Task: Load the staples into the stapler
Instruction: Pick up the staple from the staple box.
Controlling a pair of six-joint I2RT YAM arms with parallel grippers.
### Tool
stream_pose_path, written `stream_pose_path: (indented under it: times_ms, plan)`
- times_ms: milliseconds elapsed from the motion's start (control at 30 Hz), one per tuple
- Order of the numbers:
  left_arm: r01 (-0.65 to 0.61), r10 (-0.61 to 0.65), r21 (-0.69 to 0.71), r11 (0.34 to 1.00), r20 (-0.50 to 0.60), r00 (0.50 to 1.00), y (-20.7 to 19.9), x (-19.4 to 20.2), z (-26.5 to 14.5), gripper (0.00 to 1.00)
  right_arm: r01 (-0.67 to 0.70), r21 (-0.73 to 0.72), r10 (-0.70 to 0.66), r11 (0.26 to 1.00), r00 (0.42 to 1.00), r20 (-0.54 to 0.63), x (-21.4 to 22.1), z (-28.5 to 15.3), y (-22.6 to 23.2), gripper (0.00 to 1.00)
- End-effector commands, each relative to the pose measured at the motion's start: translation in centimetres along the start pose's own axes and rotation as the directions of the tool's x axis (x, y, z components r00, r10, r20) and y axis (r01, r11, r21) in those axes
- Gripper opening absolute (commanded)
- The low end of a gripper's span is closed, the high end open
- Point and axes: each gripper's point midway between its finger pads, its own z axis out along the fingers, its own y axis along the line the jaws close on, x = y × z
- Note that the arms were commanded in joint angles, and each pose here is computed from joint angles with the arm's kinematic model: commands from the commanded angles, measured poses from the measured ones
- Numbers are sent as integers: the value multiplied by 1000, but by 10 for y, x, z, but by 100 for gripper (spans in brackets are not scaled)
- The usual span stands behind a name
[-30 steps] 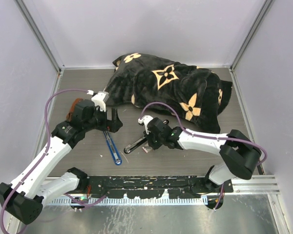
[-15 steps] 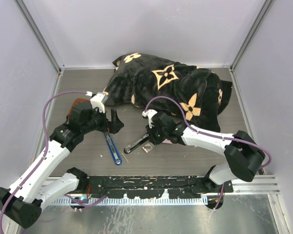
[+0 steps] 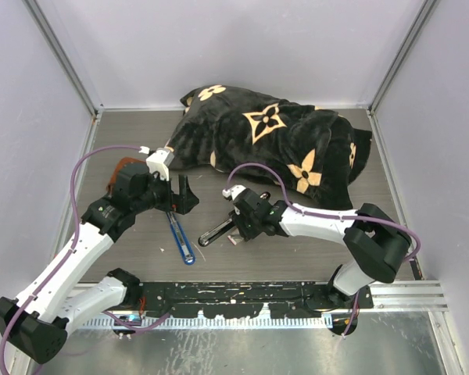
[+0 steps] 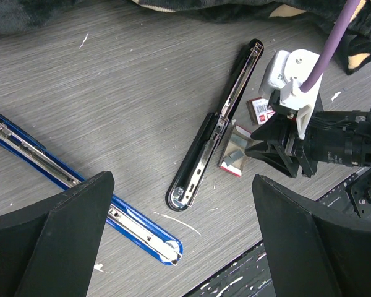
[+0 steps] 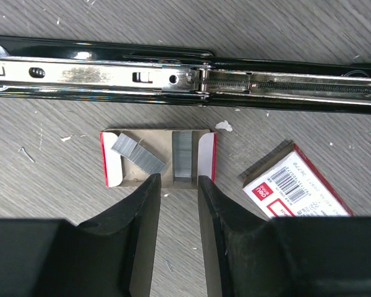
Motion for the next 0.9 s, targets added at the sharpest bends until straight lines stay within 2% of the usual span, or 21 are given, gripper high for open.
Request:
stream_pose_path:
  times_ms: [0,867]
  plan:
    - [-20,19,24,1000,57,998,-6,-17,-4,97,-1,27,0,1000,998,55,-22,-1,1,37]
    - [-20,19,13,1000,52,998,-4,-17,-3,97,70,76,-69,995,998,-9,-5,13,-1,30]
